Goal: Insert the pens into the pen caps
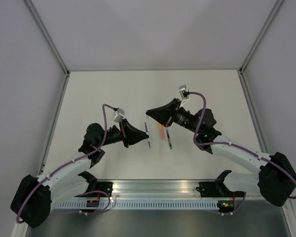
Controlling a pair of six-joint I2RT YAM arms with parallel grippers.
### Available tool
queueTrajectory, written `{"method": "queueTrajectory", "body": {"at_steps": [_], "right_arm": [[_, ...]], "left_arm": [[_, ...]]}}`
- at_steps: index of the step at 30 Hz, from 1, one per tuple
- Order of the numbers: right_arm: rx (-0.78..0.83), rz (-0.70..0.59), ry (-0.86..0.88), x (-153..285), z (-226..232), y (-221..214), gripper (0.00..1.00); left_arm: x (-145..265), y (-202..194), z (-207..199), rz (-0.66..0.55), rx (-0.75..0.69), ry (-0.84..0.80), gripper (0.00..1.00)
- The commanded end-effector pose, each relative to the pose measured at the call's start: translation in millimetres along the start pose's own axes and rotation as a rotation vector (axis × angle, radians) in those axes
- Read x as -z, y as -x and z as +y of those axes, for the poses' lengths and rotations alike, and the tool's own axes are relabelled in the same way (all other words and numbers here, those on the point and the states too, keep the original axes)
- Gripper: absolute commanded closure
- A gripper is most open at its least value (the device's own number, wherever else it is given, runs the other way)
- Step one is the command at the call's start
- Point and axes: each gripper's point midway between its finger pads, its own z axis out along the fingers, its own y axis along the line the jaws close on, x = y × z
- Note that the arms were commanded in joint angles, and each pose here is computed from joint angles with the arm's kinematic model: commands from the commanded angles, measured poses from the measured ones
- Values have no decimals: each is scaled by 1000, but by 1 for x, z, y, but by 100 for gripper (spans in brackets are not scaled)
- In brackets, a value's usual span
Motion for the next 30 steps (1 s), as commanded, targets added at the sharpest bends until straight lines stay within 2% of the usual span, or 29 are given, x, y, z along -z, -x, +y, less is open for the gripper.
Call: {"method": "queueTrajectory", "body": {"at_steps": [1, 30], "right_arm": [[63, -45, 60, 2, 16, 9, 100], [40, -3, 75, -1, 12, -16, 100]], "left_arm": [[1, 7, -13, -26, -28, -55, 98], [-1, 4, -9, -11, -8, -45, 98]]}}
